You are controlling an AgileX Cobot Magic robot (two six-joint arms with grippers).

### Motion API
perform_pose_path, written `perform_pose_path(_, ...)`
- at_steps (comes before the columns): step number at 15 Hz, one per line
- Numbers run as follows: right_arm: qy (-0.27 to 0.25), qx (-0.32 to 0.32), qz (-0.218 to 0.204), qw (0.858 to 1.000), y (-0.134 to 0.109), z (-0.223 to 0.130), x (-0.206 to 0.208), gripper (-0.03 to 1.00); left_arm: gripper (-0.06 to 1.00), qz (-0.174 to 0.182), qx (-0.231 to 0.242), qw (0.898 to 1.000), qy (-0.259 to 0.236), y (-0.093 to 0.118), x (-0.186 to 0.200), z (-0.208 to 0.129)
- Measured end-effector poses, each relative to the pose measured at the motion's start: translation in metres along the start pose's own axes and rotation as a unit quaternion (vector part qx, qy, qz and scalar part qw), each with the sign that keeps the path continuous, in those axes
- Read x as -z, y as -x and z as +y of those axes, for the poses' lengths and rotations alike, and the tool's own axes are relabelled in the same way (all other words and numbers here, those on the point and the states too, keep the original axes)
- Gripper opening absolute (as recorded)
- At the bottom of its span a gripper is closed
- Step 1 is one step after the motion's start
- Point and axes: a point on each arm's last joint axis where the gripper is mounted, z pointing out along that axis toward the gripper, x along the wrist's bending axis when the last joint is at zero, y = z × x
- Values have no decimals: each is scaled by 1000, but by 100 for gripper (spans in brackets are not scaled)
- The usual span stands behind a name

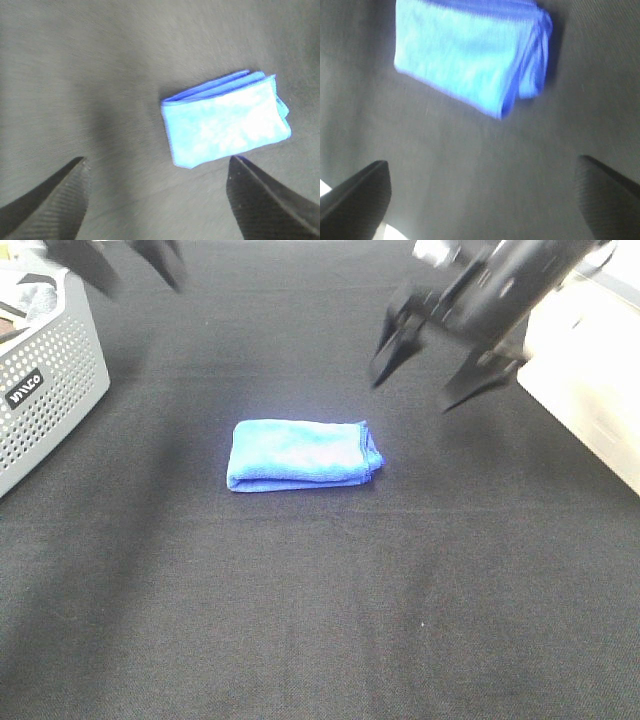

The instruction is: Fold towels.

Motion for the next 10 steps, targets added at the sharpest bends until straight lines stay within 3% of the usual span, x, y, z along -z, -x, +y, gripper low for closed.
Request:
perform_pose_path(5,-3,6,-75,997,-15,-45,58,93,72,38,-12,999,-21,-1,66,-78)
perform_pose_path(10,18,27,-108,994,-35,-165,110,93,72,33,-22,998,47,4,154,-213)
